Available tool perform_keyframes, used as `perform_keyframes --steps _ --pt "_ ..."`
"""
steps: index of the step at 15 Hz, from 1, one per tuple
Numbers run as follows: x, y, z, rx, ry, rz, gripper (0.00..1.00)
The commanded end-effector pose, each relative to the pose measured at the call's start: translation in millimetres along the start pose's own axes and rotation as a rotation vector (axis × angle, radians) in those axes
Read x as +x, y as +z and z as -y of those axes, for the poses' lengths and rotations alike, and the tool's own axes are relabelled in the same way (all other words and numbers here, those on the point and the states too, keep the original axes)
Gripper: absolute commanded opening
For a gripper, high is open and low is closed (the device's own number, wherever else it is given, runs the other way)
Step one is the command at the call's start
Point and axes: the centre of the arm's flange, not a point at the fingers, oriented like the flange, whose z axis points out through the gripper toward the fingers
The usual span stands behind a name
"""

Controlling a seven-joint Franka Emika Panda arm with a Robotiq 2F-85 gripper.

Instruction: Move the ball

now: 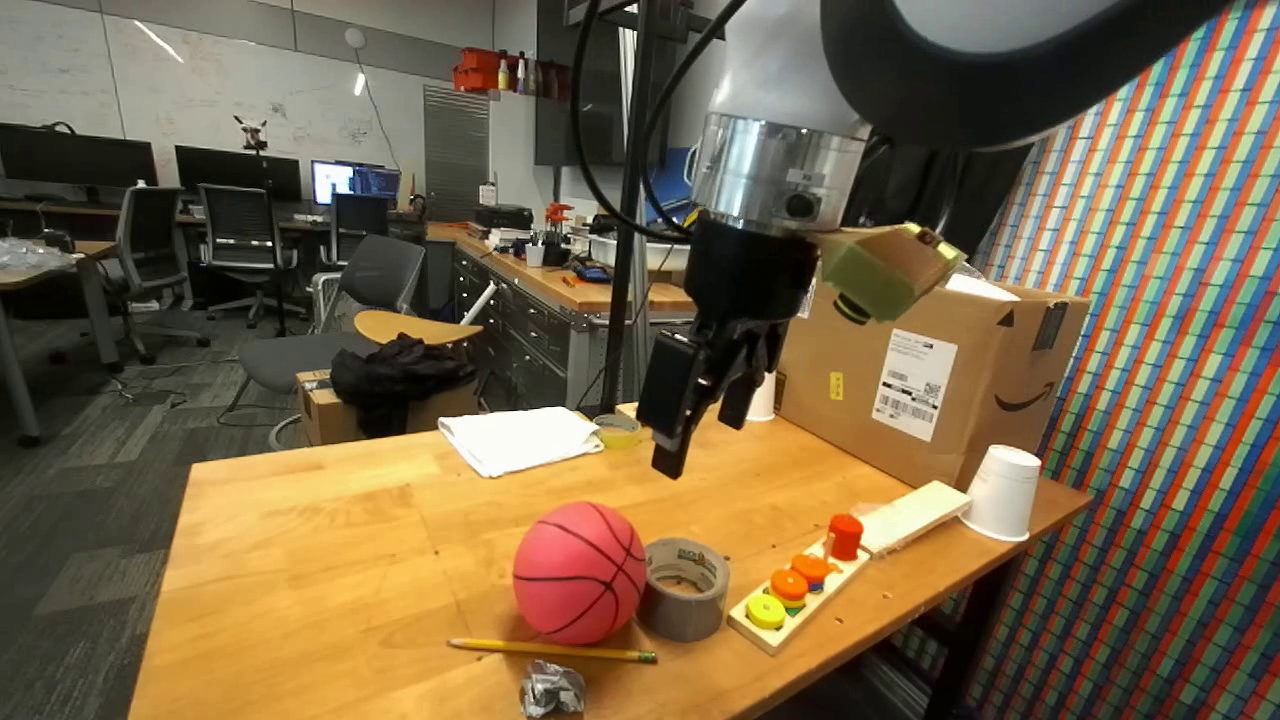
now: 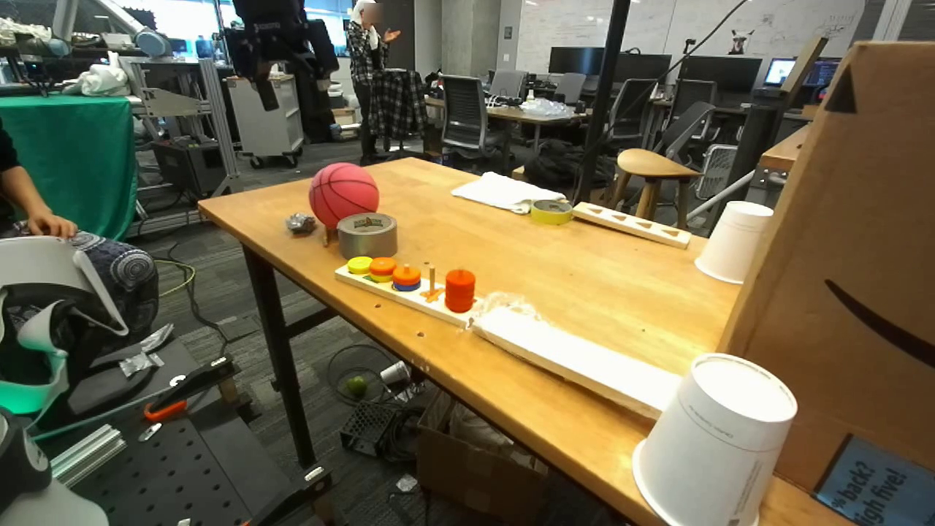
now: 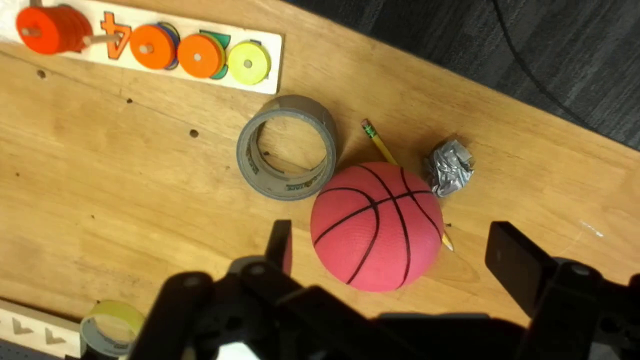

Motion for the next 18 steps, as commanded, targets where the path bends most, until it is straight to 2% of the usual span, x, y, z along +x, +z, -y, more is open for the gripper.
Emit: perform_keyframes --steps 1,7,10,14,18 --pt "22 -1 16 -0.033 -0.179 -0.076 1.0" --pt "72 9 53 -0.028 -0.487 -0.13 1.0" --pt "100 22 89 0.034 -0.632 -0.153 1.0" --pt "119 47 136 0.115 -0.826 -0.154 1.0" --pt "126 62 148 0.177 -1.039 -0.103 1.0"
